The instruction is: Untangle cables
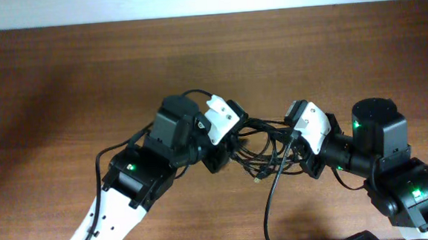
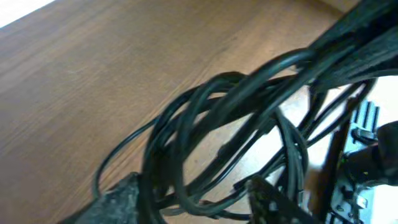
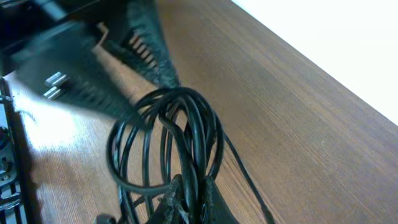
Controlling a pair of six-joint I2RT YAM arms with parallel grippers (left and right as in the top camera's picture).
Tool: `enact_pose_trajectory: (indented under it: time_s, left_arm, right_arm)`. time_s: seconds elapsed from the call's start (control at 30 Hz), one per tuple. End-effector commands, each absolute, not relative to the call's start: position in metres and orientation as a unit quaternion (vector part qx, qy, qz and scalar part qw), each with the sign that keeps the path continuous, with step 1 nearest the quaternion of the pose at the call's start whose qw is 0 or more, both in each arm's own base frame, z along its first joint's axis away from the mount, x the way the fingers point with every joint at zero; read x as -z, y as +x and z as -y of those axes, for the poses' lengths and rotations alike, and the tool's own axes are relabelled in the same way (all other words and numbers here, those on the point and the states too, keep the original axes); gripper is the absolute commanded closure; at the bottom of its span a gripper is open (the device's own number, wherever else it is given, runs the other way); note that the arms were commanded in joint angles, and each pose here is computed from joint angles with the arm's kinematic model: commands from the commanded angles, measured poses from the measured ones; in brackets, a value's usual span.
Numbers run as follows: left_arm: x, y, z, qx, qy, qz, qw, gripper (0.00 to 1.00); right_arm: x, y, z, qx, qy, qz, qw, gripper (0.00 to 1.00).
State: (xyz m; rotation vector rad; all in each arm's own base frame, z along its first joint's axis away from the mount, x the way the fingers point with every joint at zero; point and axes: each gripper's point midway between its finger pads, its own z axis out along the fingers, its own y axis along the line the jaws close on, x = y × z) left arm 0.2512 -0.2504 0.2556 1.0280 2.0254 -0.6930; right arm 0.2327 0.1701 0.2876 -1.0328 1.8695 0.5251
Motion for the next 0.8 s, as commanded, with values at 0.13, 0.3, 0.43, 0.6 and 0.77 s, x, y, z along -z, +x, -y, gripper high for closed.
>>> enact_pose_trajectory:
  time_s: [0.13, 0.3, 0.43, 0.6, 0.77]
  left_arm:
    - [-0.264, 0.237, 0.265, 0.295, 0.423, -0.773, 0.369, 0.71]
    - [-0.258, 0.234, 0.262, 0.290, 0.421, -0.782, 0.356, 1.00]
    - [-0.252, 0.243, 0.253, 0.262, 0.396, -0.805, 0.356, 1.00]
    - [-0.251, 0.244, 0.251, 0.261, 0.384, -0.812, 0.353, 1.00]
    - [-0.251, 0.244, 0.251, 0.260, 0.384, -0.812, 0.354, 1.00]
  right_arm:
    - [-0.312, 0.226, -0.180, -0.236, -0.438, -0.719, 0.486, 0.96]
    - [-0.322, 0.231, -0.182, -0.233, -0.437, -0.707, 0.506, 0.96]
    - [-0.324, 0.233, -0.182, -0.230, -0.436, -0.704, 0.511, 0.96]
    - [-0.324, 0.233, -0.182, -0.230, -0.436, -0.704, 0.511, 0.96]
    - [-0.319, 0.235, -0.178, -0.218, -0.429, -0.715, 0.506, 0.96]
